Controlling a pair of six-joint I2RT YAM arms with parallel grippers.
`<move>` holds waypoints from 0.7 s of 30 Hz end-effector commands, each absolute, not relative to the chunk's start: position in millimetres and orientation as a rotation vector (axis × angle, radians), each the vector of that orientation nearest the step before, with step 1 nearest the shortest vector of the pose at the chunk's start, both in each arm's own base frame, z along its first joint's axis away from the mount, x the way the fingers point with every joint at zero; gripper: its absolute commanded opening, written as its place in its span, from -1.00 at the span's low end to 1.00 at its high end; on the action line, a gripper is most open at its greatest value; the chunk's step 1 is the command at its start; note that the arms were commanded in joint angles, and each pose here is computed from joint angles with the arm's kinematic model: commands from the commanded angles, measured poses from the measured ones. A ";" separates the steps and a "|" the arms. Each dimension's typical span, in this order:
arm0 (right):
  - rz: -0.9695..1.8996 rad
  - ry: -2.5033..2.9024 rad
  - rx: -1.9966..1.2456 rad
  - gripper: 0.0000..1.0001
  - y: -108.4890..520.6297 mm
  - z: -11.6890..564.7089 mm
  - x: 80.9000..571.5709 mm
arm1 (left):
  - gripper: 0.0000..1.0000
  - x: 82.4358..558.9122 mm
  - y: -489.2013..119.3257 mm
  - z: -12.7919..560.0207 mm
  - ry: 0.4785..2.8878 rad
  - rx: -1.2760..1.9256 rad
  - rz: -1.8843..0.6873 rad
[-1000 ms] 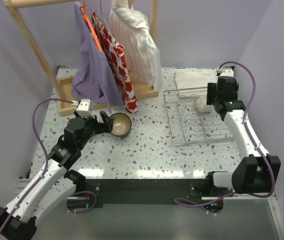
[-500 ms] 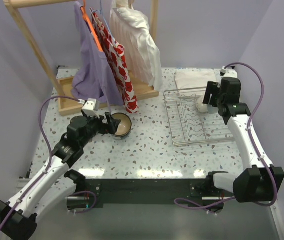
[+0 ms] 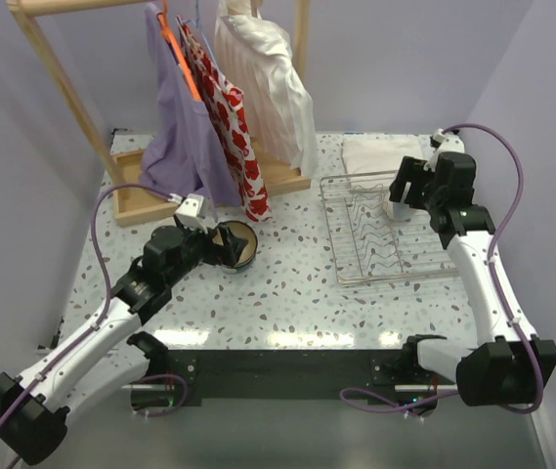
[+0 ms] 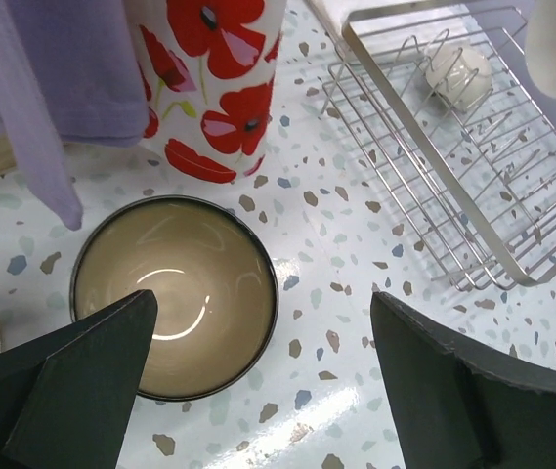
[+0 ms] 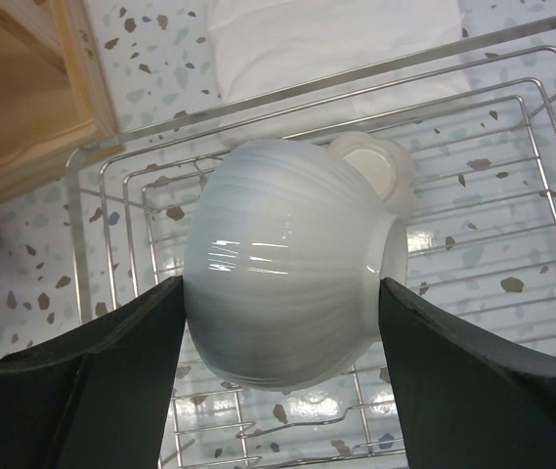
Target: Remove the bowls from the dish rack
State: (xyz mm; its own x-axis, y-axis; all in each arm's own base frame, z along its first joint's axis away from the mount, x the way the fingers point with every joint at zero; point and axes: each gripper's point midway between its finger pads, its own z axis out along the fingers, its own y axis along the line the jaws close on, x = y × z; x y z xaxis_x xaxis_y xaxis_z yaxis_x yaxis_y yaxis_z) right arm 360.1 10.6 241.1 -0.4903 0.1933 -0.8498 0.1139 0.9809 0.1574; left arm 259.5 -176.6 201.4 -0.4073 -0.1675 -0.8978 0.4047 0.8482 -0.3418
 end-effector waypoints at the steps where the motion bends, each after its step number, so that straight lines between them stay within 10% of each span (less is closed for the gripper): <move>1: 0.263 1.926 0.159 -1.00 35.1 293.9 363.5 | 0.92 260.7 -196.6 214.9 1.849 0.184 -0.656; 21: 0.756 1.874 0.000 -1.00 120.6 306.4 336.0 | 0.92 281.8 -254.0 228.3 1.817 0.129 -0.839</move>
